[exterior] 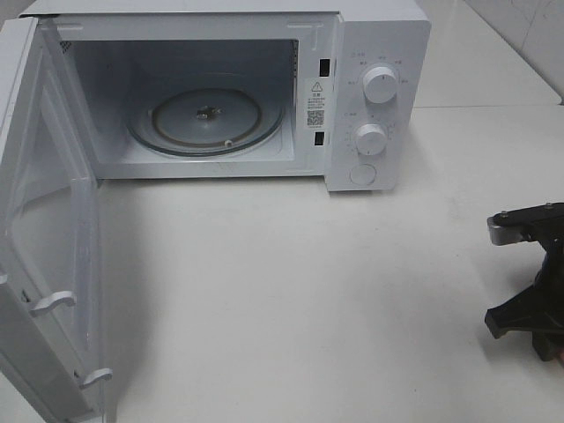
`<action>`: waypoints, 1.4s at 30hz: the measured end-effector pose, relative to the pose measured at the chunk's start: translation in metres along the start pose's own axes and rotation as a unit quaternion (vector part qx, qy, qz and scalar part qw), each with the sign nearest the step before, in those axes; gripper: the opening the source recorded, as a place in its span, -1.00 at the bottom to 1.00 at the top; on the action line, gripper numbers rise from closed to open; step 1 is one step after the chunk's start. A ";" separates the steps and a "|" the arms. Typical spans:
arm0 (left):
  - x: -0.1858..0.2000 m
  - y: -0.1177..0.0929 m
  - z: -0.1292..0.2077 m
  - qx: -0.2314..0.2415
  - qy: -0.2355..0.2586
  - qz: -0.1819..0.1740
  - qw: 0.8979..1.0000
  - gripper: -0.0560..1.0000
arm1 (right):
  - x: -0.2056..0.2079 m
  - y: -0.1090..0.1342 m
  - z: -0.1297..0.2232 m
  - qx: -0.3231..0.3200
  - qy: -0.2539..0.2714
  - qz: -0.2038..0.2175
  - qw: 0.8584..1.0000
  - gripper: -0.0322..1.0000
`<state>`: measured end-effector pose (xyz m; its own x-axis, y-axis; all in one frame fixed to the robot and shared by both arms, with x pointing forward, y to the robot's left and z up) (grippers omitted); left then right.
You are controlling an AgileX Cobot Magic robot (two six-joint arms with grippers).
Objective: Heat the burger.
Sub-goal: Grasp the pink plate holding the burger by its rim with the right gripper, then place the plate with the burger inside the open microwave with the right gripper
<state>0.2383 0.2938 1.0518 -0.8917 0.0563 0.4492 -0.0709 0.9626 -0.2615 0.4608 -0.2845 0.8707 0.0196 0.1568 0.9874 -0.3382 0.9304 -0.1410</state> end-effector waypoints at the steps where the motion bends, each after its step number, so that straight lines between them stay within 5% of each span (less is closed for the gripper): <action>1: 0.000 0.000 0.000 0.000 0.000 0.000 1.000 0.97 | 0.000 -0.001 0.000 0.001 0.002 0.003 1.000 -0.52; 2: 0.000 0.000 0.000 0.000 0.000 0.000 1.000 0.97 | 0.000 -0.001 0.001 -0.002 0.003 0.003 1.000 -0.70; 15: 0.000 0.000 0.000 0.000 0.000 0.000 1.000 0.97 | 0.005 -0.003 0.002 -0.021 0.000 0.009 1.000 -0.74; 26: 0.000 0.000 0.000 0.000 0.000 0.000 1.000 0.97 | 0.022 -0.014 0.010 -0.067 -0.006 0.063 0.996 -0.86; 42: 0.000 0.000 0.000 0.000 0.000 0.000 1.000 0.97 | 0.030 0.018 0.009 0.003 0.012 0.109 0.994 -0.85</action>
<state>0.2383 0.2938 1.0518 -0.8917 0.0563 0.4492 -0.0709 0.9626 -0.2615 0.4464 -0.2662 0.8983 -0.0331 0.3624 0.9314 -0.3417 0.8717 -0.3513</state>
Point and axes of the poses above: a point on each arm's last joint axis where the gripper is mounted, x pointing back along that axis away from the gripper, y along the wrist's bending axis when the last joint is at zero, z = x × y, the point moved 1 cm from there along -x, pointing out along that axis toward the gripper, and after that the axes turned 14 degrees about x, right-handed, at the moved point
